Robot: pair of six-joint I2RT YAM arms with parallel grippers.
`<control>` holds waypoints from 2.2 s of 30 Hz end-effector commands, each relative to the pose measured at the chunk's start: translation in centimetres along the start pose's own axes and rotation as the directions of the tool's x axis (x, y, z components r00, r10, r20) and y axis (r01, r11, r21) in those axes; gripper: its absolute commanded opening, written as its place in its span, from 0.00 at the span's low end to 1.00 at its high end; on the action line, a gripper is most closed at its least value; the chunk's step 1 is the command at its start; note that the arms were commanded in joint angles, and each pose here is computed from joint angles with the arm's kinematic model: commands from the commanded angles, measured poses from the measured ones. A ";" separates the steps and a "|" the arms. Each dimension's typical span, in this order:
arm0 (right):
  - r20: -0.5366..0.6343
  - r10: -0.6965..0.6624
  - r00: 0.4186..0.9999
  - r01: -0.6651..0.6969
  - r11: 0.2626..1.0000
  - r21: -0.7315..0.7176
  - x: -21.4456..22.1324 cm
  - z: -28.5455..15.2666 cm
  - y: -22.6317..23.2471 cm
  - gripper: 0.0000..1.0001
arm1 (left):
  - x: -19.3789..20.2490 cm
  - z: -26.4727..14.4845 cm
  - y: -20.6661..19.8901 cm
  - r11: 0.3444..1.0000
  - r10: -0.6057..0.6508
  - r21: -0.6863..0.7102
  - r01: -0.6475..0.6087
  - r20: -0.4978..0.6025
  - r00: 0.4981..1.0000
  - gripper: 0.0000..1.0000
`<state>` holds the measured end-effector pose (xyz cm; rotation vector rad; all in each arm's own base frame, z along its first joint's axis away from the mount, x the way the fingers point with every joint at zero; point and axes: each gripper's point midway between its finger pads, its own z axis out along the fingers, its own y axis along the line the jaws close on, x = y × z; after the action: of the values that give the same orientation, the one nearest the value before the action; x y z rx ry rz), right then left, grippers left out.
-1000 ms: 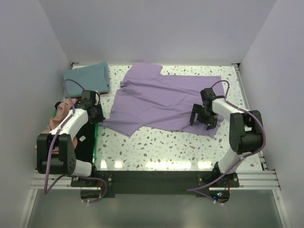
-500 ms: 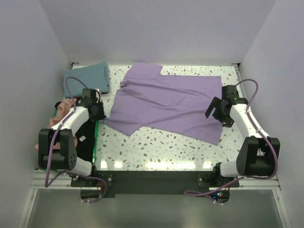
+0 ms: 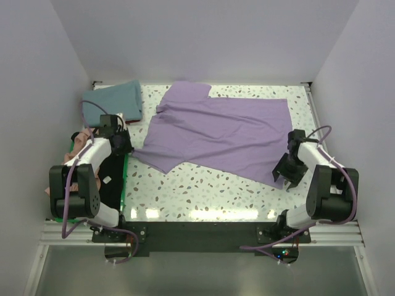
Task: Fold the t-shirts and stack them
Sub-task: Flatten the tshirt out
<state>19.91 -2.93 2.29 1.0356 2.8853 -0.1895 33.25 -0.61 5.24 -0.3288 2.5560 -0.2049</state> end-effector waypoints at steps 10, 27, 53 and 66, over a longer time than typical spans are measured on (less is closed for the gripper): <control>0.022 0.052 0.998 -0.052 0.998 0.028 0.9 0.3 -1.1 0.51 | -1.4 0.2 0.0 0.999 0.014 0.036 -0.016 0.056 0.998 0.00; 0.012 0.107 0.994 -0.106 0.993 -0.046 1.3 3.2 0.6 0.29 | -1.0 0.4 0.0 0.999 0.016 0.038 -0.018 0.046 0.999 0.00; 0.003 -0.071 0.998 0.071 0.996 -0.062 2.3 -6.8 -1.7 0.00 | -0.3 -7.4 -3.9 0.974 -0.122 0.200 0.106 0.069 0.990 0.00; 0.008 -0.084 0.996 0.084 0.990 -0.114 4.7 -10.3 -2.8 0.00 | 4.6 -14.3 -4.4 0.956 -0.210 0.218 0.197 0.041 0.977 0.00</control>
<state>15.41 -1.17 10.83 0.9217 2.8777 -0.0534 24.90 -4.74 15.26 -0.4408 2.3779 -0.5114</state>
